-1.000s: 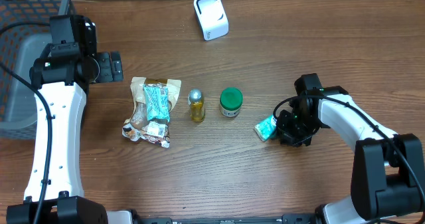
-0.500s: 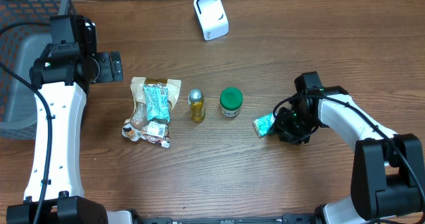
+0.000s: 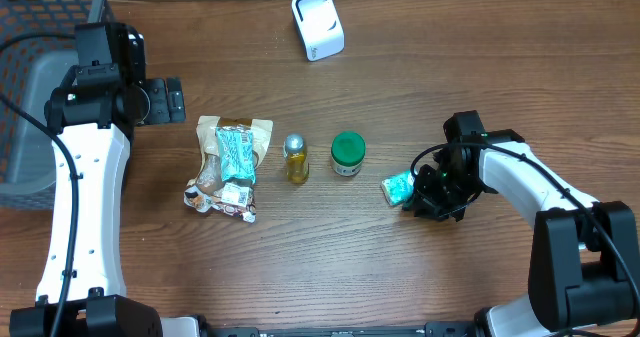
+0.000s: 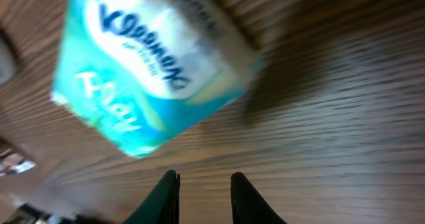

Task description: Scan the item barcode

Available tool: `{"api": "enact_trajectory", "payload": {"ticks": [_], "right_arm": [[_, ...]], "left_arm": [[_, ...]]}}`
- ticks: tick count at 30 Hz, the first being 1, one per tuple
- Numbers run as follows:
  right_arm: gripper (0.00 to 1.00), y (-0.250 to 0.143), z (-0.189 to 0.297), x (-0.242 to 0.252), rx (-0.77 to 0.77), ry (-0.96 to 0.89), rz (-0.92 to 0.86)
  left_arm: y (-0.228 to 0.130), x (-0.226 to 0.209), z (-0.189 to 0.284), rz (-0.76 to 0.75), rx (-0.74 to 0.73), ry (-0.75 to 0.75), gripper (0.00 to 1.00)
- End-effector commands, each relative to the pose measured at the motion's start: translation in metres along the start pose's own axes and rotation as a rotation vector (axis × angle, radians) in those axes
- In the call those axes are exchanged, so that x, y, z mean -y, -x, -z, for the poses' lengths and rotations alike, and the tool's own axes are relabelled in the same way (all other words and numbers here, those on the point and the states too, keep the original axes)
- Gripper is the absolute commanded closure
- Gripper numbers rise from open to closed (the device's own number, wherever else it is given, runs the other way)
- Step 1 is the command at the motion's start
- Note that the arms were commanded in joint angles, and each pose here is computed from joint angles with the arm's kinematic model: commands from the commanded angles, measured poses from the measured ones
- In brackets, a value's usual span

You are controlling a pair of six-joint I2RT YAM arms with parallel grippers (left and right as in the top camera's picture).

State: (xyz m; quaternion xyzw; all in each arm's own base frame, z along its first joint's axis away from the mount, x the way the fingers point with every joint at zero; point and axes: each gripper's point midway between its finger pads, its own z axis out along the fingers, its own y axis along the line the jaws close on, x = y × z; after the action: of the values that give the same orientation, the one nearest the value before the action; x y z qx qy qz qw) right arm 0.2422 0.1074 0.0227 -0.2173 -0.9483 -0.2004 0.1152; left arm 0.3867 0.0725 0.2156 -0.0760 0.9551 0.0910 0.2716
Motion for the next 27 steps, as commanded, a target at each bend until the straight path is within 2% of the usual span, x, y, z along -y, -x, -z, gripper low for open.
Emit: {"api": "enact_trajectory", "payload": {"ticks": [1,23,27], "right_arm": [[0.76,-0.005,0.001,-0.015,-0.032,0.086,-0.005],[0.72,0.018,0.005,-0.033,0.054,0.158,-0.003],[0.72,0.025,0.005,-0.028,0.083,0.132,-0.083]], "left_arm": [[0.01,-0.003,0.011,-0.012,0.041,0.006,0.0],[0.01,-0.003,0.011,-0.012,0.041,0.006,0.01],[0.01,-0.003,0.011,-0.012,0.041,0.006,0.0]]}}
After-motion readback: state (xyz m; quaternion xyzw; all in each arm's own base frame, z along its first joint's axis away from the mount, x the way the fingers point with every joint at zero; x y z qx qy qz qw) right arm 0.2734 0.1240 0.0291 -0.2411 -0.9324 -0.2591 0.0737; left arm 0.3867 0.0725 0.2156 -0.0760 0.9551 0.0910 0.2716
